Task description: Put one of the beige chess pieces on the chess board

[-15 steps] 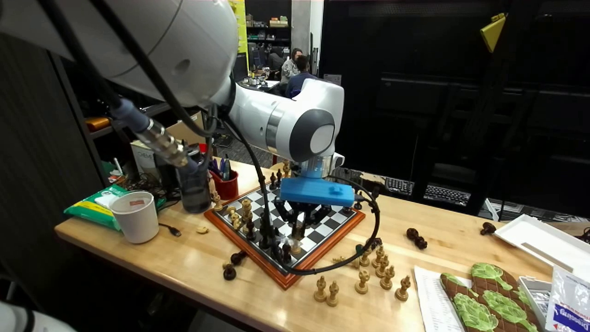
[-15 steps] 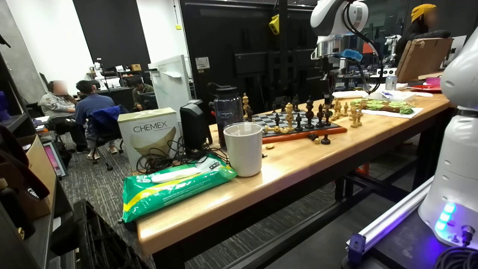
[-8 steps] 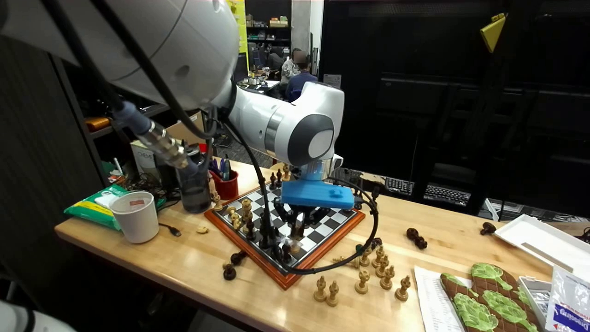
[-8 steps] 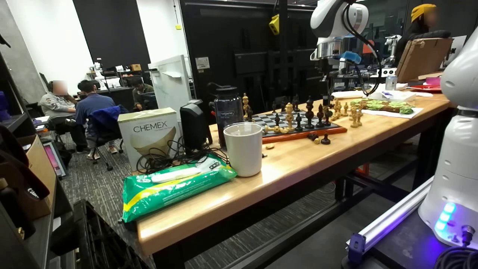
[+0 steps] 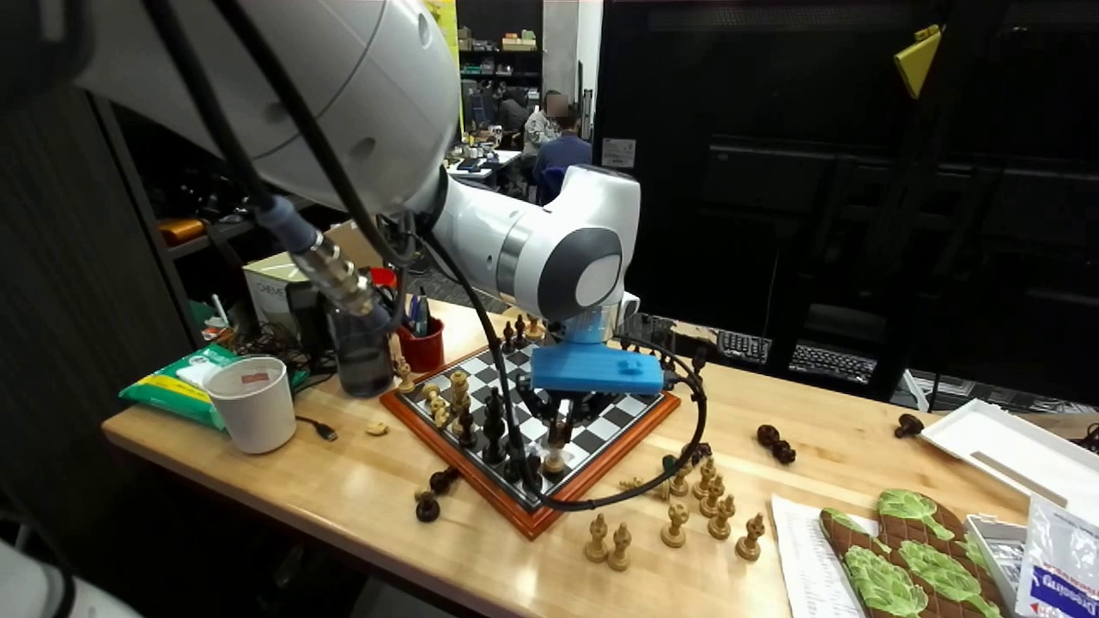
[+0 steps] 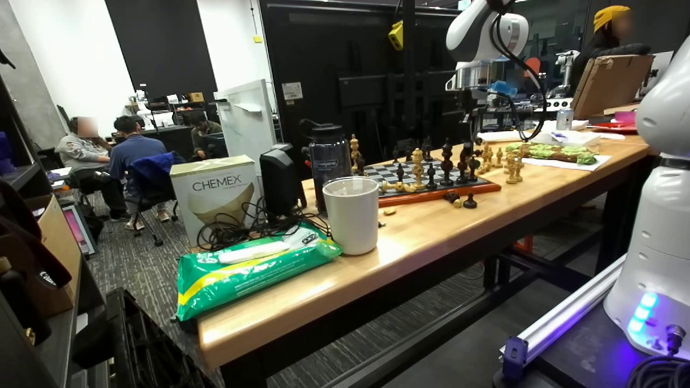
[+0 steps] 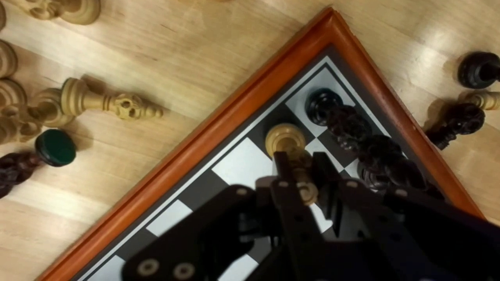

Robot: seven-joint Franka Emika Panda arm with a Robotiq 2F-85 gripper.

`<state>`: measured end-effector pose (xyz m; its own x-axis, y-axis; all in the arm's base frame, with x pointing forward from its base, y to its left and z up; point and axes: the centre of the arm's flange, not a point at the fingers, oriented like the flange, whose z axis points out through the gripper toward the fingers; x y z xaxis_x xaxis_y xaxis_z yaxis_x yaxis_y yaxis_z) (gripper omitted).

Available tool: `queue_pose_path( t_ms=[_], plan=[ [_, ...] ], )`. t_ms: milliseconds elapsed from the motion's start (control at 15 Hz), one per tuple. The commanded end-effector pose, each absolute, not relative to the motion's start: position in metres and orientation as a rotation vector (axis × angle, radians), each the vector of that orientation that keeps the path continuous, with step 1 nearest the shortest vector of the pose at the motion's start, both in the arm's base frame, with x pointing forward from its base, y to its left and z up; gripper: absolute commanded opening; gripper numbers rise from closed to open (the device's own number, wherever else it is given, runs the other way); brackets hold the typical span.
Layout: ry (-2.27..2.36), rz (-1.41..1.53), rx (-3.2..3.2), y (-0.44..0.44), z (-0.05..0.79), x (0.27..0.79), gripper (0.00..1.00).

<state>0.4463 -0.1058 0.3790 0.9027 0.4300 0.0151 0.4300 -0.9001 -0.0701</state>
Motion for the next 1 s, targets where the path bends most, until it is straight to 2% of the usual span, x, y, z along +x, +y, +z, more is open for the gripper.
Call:
queue_pose_path(
  t_ms=[0, 133, 600, 933],
  plan=[
    [-0.694, -0.030, -2.978, -0.107, 0.376, 0.446, 0.44],
    [-0.691, -0.026, -2.978, -0.107, 0.375, 0.446, 0.54],
    [-0.672, -0.024, -2.976, -0.105, 0.388, 0.443, 0.99],
    [-0.588, -0.014, -2.989, -0.104, 0.408, 0.436, 1.00]
  ],
)
